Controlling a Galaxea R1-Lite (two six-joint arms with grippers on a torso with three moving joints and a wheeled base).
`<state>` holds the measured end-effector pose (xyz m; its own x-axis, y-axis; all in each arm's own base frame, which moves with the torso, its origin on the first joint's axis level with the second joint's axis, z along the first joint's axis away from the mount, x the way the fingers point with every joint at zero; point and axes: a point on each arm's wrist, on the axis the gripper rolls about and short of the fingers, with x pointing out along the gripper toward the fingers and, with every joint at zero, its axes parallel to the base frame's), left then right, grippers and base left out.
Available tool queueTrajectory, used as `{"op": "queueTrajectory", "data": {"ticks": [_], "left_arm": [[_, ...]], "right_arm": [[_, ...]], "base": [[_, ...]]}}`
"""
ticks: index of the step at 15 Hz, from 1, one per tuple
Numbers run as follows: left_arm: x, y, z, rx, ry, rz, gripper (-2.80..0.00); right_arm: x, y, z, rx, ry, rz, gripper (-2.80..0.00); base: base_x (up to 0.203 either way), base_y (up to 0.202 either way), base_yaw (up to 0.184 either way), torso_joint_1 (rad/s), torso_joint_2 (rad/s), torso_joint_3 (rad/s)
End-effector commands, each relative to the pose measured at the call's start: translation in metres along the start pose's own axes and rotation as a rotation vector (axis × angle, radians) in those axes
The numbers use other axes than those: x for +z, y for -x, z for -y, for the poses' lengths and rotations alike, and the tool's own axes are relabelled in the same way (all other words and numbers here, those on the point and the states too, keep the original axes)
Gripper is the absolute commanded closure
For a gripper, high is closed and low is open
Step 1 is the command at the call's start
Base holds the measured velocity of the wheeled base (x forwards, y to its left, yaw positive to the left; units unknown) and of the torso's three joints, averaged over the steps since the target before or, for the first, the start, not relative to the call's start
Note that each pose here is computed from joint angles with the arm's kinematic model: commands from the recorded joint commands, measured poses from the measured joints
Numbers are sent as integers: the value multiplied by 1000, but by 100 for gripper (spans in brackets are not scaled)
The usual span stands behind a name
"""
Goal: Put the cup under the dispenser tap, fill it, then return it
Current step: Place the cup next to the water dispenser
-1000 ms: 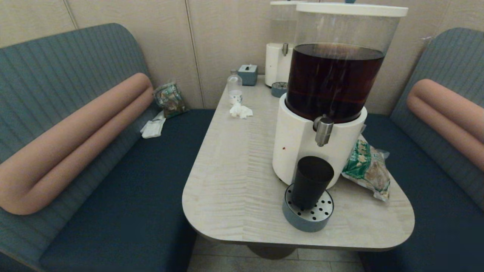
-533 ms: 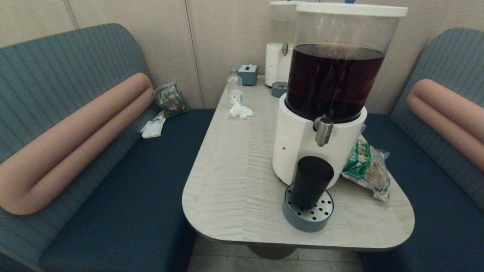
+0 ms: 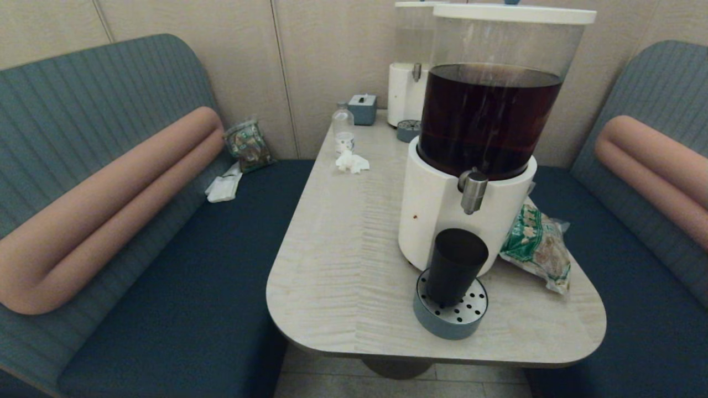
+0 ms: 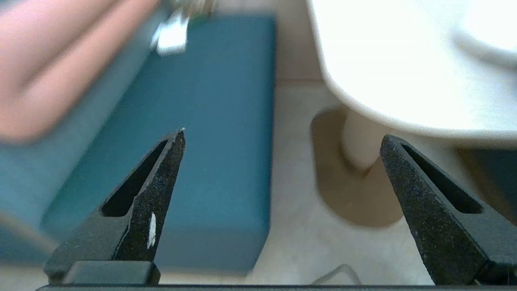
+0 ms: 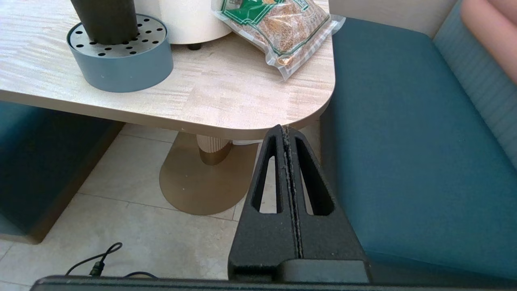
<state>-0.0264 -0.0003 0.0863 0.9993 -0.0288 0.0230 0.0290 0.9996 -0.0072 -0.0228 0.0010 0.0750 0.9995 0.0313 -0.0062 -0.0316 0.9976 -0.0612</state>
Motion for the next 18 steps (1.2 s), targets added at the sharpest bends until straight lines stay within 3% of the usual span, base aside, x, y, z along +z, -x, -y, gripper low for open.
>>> {"op": "queueTrajectory", "data": {"ticks": [1,2,5,7,9,11,13,16,18], "left_arm": [[44,11,2,-48,6,68,-280],[74,15,3,-91,24,86,-280],[147,-20,6,-275,92,-4,-280],[177,-65,9,-415,117,-58,-280],[189,-121,13,-542,119,-74,-280],[187,-182,16,-699,65,-18,-280],[169,-235,18,-827,-51,69,-280],[124,-293,17,-954,-184,148,-280],[94,-318,16,-1039,-239,190,-280]], "right_arm": [[0,0,0,1,1,0,0],[0,0,0,1,0,0,0],[0,0,0,0,0,0,0],[0,0,0,-1,0,0,0],[0,0,0,1,0,0,0],[0,0,0,1,1,-1,0],[0,0,0,1,1,0,0],[0,0,0,1,1,0,0],[0,0,0,0,1,0,0]], "base": [[0,0,0,0,0,0],[0,0,0,0,0,0],[0,0,0,0,0,0],[0,0,0,0,0,0],[0,0,0,0,0,0],[0,0,0,0,0,0],[0,0,0,0,0,0],[0,0,0,0,0,0],[0,0,0,0,0,0]]}}
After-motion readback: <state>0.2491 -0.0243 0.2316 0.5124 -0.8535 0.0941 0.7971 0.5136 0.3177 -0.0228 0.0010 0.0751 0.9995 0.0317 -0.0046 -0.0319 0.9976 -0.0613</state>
